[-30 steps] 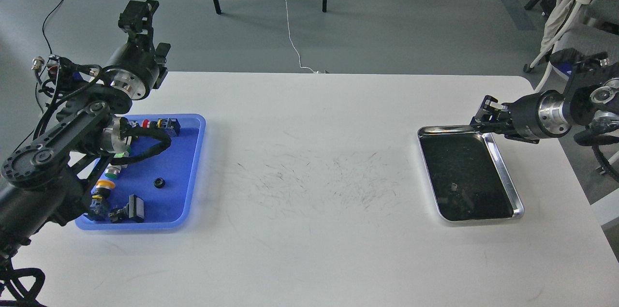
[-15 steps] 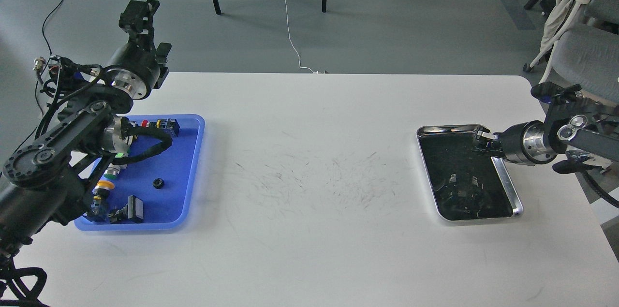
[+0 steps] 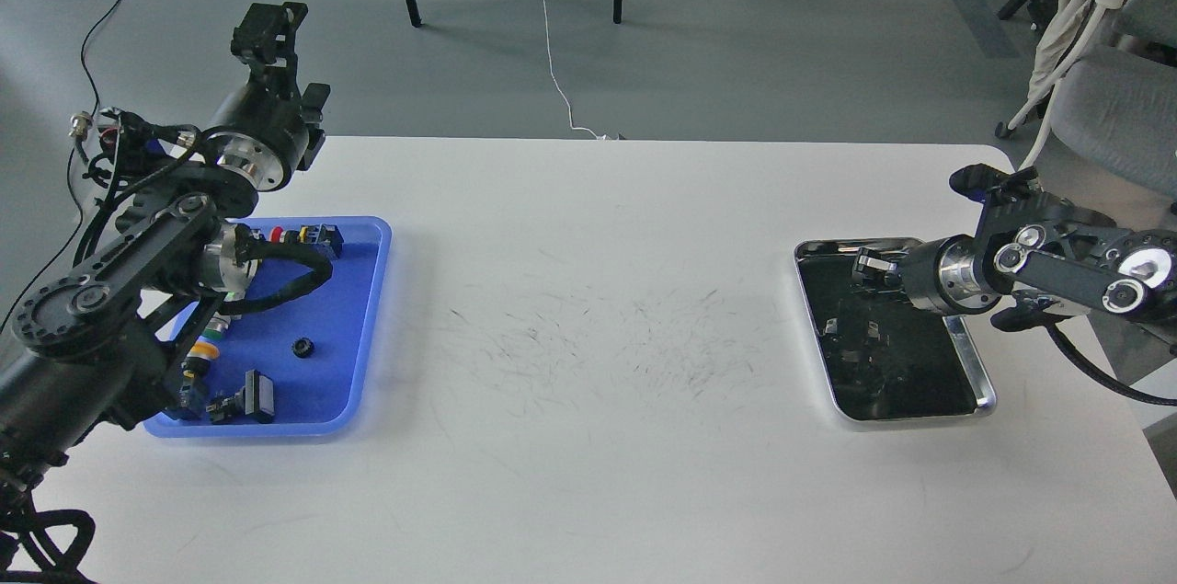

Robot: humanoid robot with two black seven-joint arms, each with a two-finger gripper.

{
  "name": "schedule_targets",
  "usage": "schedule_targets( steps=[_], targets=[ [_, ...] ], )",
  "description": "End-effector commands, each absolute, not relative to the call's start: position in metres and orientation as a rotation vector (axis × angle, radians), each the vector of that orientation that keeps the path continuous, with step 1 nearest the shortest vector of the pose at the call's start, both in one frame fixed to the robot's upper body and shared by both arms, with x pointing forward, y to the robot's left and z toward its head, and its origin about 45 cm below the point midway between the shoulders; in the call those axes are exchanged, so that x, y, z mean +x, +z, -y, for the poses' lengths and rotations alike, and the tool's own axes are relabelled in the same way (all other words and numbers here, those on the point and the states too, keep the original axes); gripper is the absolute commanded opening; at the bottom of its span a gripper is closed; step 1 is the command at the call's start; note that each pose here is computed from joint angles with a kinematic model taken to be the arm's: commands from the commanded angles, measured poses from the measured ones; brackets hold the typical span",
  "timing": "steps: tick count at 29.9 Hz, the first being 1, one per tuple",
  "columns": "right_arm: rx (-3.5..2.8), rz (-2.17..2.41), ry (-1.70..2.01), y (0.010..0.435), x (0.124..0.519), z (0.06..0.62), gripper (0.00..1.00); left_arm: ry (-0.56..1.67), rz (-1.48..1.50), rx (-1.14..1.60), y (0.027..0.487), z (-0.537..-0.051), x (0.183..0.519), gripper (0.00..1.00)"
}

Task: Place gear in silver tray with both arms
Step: 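Lower the gear into the silver tray and open the right gripper, then withdraw the right gripper up from the silver tray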

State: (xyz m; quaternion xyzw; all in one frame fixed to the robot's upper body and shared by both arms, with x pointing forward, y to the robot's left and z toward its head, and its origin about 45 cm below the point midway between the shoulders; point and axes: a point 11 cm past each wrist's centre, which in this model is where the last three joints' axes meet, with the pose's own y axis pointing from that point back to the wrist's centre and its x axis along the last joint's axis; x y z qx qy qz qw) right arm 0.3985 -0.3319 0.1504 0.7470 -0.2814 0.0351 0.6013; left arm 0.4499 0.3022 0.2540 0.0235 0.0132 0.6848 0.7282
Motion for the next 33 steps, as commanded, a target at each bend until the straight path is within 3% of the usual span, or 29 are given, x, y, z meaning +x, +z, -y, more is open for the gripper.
schedule_targets(
  steps=[1, 2, 5, 13, 23, 29, 33],
  targets=[
    [1.732, 0.643, 0.077, 0.149, 0.397, 0.331, 0.34, 1.513, -0.03, 0.055, 0.253, -0.304, 0.45, 0.98],
    [1.734, 0.642, 0.077, 0.149, 0.397, 0.331, 0.41, 1.512, -0.029, 0.053, 0.254, -0.303, 0.451, 0.98],
    [1.743, 0.639, 0.075, 0.15, 0.397, 0.328, 0.94, 1.519, -0.029, 0.06, 0.253, -0.306, 0.451, 0.98],
    [1.831, 0.788, 0.082, 0.186, 0.42, 0.327, 0.96, 1.526, -0.023, 0.076, 0.254, -0.311, 0.452, 0.98],
    [2.265, 1.262, 0.057, 0.321, 0.47, 0.305, 0.96, 1.506, 0.074, 0.169, 0.286, -0.351, 0.441, 0.98],
    [2.673, 1.575, -0.459, 0.363, 0.466, 0.323, 0.96, 1.369, 0.234, 0.37, 0.316, -0.374, 0.398, 0.98],
    [2.801, 1.761, -0.855, 0.344, 0.453, 0.354, 0.96, 1.218, 0.304, 0.533, 0.32, -0.368, 0.353, 0.98]
  ],
)
